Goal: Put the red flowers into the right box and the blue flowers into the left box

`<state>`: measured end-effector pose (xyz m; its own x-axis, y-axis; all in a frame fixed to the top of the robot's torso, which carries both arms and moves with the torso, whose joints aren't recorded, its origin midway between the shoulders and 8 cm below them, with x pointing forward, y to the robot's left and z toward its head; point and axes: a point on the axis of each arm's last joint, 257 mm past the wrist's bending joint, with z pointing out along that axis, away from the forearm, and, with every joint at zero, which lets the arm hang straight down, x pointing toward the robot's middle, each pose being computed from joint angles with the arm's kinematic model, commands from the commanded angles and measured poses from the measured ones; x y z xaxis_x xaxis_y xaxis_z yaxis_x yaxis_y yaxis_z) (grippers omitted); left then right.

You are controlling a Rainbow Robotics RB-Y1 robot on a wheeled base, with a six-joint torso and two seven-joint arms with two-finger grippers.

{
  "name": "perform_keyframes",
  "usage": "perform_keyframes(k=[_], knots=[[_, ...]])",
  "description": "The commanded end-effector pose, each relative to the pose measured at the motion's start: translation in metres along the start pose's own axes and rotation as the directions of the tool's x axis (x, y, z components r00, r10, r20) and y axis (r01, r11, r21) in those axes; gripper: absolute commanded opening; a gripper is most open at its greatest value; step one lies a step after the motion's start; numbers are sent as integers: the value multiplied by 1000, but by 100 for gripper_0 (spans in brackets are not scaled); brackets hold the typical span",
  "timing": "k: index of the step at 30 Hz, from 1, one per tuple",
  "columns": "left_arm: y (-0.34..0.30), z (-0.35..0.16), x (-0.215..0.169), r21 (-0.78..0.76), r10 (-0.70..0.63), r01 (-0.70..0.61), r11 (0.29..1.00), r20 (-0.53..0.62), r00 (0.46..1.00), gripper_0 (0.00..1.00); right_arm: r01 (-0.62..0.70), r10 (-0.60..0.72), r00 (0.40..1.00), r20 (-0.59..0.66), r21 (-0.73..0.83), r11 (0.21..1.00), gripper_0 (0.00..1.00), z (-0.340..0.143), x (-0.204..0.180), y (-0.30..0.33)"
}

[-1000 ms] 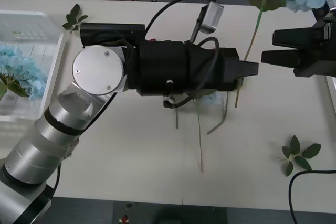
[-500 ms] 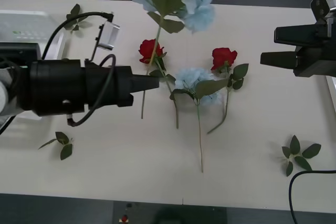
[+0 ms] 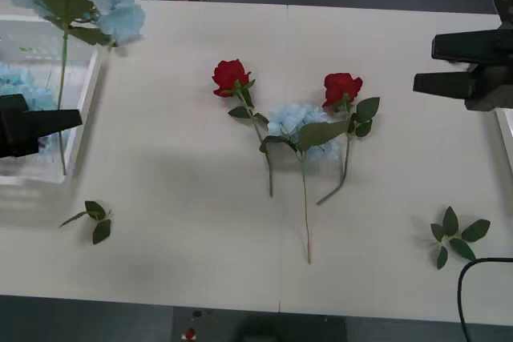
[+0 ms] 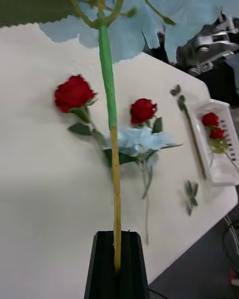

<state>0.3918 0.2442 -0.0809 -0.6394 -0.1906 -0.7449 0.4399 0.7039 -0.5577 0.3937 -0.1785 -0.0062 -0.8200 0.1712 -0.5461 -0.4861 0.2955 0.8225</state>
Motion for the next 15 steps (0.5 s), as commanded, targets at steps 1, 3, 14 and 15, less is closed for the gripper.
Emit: perform_keyframes(k=[1, 3, 14, 15], knots=[[33, -18, -6, -45, -74, 75, 996, 23, 997, 0, 46, -51, 998, 21, 192, 980, 100, -23, -9, -33], [58, -30, -12, -82, -116, 121, 989, 55, 992, 0, 22, -35, 998, 44, 276, 961, 100, -30, -15, -55], [174, -80, -28, -267, -210, 267, 926, 222, 952, 0, -212, 107, 973, 206, 596, 774, 100, -53, -32, -150], [184, -85, -32, -286, -204, 271, 919, 244, 948, 0, -227, 114, 969, 218, 621, 750, 100, -55, -31, -158]])
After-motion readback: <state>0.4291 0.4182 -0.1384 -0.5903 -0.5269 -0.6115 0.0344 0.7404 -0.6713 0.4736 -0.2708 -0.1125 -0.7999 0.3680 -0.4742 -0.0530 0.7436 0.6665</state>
